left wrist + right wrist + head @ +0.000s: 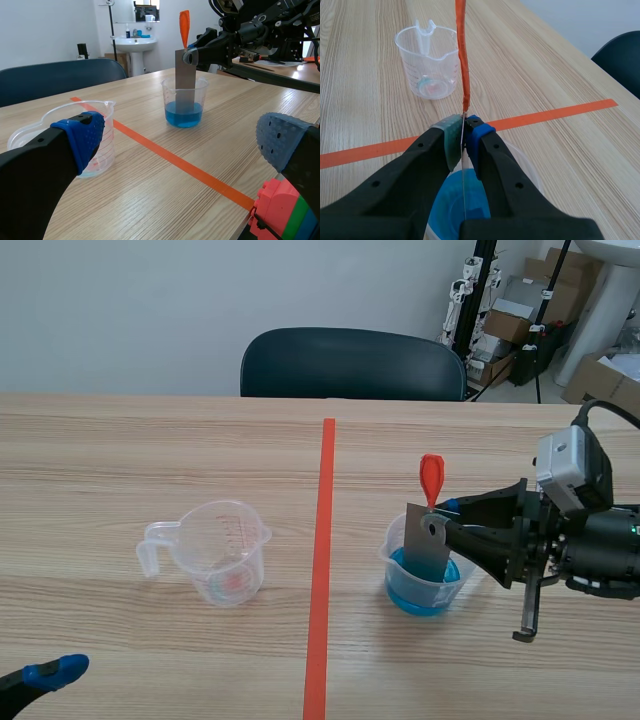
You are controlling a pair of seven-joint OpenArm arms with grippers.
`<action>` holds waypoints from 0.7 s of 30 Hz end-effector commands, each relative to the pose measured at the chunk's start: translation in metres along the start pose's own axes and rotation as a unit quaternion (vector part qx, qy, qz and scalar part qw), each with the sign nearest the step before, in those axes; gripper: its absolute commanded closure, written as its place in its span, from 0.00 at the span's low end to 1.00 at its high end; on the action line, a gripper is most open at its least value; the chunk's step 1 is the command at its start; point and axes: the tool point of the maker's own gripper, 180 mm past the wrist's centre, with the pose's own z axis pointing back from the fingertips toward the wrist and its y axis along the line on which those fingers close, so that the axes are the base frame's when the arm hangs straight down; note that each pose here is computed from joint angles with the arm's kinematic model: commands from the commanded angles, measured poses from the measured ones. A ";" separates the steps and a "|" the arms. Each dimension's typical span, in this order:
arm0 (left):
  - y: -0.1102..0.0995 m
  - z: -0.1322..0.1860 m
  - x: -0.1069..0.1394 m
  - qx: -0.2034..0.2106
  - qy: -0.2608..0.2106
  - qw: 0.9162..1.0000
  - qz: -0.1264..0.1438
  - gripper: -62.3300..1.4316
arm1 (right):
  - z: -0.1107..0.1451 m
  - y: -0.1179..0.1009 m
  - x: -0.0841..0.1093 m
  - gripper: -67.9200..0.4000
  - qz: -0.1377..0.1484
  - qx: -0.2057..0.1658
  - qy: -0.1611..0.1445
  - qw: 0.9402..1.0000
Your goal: Do the redox reaction experiment. hold the plate still in the solution
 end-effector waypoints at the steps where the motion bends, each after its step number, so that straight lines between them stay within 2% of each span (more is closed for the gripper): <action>1: -0.002 0.001 0.010 0.003 -0.026 1.000 0.006 0.00 | 0.000 -0.005 0.007 0.98 0.002 -0.004 -0.012 1.000; 21: -0.002 0.001 0.007 0.003 -0.017 1.000 0.006 0.00 | 0.000 -0.005 0.007 0.98 0.002 -0.004 -0.012 1.000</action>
